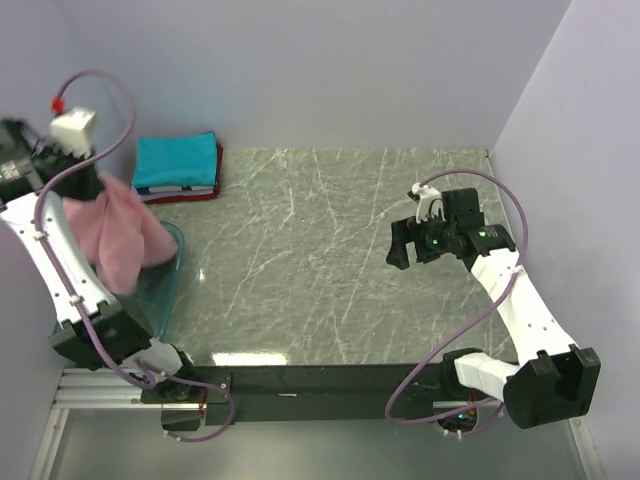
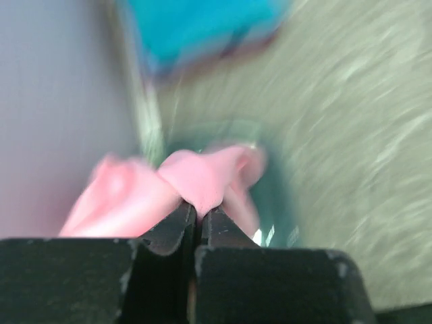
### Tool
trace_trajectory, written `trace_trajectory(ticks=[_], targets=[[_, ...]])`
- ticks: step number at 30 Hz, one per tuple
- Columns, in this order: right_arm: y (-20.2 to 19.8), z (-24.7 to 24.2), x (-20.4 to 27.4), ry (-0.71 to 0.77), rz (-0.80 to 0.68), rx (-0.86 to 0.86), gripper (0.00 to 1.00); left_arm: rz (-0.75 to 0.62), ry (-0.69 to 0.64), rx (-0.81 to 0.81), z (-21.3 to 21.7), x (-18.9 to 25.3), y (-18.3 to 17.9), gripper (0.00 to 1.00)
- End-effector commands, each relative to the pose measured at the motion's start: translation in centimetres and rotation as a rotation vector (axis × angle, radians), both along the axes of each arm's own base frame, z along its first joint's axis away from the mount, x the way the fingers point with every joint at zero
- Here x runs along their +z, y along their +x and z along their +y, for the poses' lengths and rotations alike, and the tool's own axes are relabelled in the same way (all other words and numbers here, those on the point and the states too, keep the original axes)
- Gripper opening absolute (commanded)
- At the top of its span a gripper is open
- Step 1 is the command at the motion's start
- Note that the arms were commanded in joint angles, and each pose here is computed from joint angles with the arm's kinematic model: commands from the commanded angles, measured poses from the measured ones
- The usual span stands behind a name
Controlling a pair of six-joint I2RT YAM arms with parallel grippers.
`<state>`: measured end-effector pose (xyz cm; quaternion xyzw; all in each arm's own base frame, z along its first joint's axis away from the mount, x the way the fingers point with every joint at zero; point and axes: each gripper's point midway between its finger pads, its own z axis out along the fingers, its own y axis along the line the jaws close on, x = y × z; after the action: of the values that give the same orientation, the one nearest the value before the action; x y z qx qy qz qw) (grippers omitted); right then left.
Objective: Fold and stack the t-shirts
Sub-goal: Grab the tshirt from the pile, then move the tshirt to the center of the board
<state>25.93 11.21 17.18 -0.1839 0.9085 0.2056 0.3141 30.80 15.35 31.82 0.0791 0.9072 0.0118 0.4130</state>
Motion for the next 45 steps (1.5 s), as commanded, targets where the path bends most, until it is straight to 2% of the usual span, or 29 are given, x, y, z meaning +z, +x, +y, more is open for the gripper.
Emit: trace_trajectory(ticks=[1,3,5,6,8,11,12,13,14,15,16,17,18,19,20,22,23,25,30,31,32,37,40,41,44,45], targets=[[1.1,-0.1,2.9,0.020,-0.112,-0.019,1.00,-0.184,-0.140,-0.237,-11.2,8.2,1.0,0.00],[1.3,-0.3,3.4,0.019,-0.132,-0.035,1.00,-0.325,-0.180,-0.348,-16.6,13.0,2.3,0.00],[1.4,-0.6,3.8,0.018,-0.148,-0.056,1.00,-0.394,-0.223,-0.424,-20.3,15.5,3.1,0.00],[1.5,-0.7,4.1,0.018,-0.159,-0.064,1.00,-0.448,-0.270,-0.508,-23.9,18.0,2.2,0.00],[1.7,-1.4,4.6,0.012,-0.179,-0.096,1.00,-0.545,-0.327,-0.599,-27.2,21.3,2.2,0.00],[1.9,-2.1,5.3,0.013,-0.206,-0.128,1.00,-0.666,-0.492,-0.758,-31.0,26.4,-1.2,0.00],[2.0,-2.3,5.4,0.011,-0.210,-0.133,1.00,-0.620,-0.554,-0.755,-31.4,25.4,-0.9,0.00],[2.0,-2.5,5.5,0.008,-0.217,-0.140,1.00,-0.615,-0.567,-0.767,-31.6,25.1,-1.1,0.14],[2.0,-2.7,5.6,0.001,-0.225,-0.142,1.00,-0.623,-0.562,-0.782,-31.6,24.9,-2.4,0.36],[1.9,-3.0,5.6,-0.008,-0.223,-0.148,1.00,-0.539,-0.542,-0.768,-31.6,21.1,-1.1,0.57],[1.8,-3.4,5.6,-0.023,-0.230,-0.147,1.00,-0.495,-0.512,-0.755,-31.3,18.9,-0.8,0.93],[1.7,-3.8,5.7,-0.038,-0.238,-0.151,1.00,-0.420,-0.468,-0.666,-30.1,15.9,-0.6,0.99],[1.4,-4.5,5.4,-0.058,-0.228,-0.159,1.00,-0.334,-0.411,-0.622,-28.9,11.2,0.6,0.99],[1.2,-5.0,5.6,-0.084,-0.247,-0.147,1.00,-0.287,-0.396,-0.597,-28.0,8.8,0.6,0.99],[1.1,-5.5,5.6,-0.102,-0.250,-0.146,1.00,-0.220,-0.385,-0.541,-25.6,4.6,0.3,0.99],[0.6,-6.6,5.2,-0.141,-0.246,-0.134,1.00,-0.228,-0.349,-0.470,-23.7,2.3,0.2,1.00],[0.4,-6.5,4.8,-0.149,-0.235,-0.116,1.00,-0.177,-0.329,-0.478,-23.3,-0.4,0.0,0.99],[0.4,-7.4,3.9,-0.172,-0.196,-0.130,1.00,-0.099,-0.350,-0.536,-24.1,-2.9,-1.4,0.99],[1.6,-7.5,3.5,-0.161,-0.169,-0.133,1.00,-0.016,-0.392,-0.791,-29.4,-7.6,-5.5,0.97],[1.7,-7.4,2.9,-0.165,-0.142,-0.117,1.00,-0.088,-0.372,-0.825,-30.3,-7.0,-5.4,0.96],[1.6,-7.4,2.6,-0.169,-0.120,-0.101,1.00,-0.047,-0.392,-0.869,-31.9,-8.6,-6.7,0.95],[-0.2,-7.3,-1.3,-0.195,0.065,-0.008,1.00,-0.037,-0.330,-1.029,-37.7,-12.0,-9.5,0.89],[-0.1,-6.6,-2.7,-0.152,0.130,-0.010,0.98,0.036,-0.344,-1.093,-41.8,-14.6,-11.6,0.92],[0.2,-6.3,-2.8,-0.133,0.138,-0.010,0.98,0.071,-0.369,-1.134,-43.6,-15.2,-13.5,0.93],[1.2,-5.6,-4.0,-0.117,0.181,-0.033,0.95,0.164,-0.392,-1.153,-46.1,-17.5,-16.2,0.95],[1.9,-4.8,-4.5,-0.116,0.178,-0.032,0.94,0.141,-0.393,-1.170,-47.0,-17.6,-16.2,0.97]])
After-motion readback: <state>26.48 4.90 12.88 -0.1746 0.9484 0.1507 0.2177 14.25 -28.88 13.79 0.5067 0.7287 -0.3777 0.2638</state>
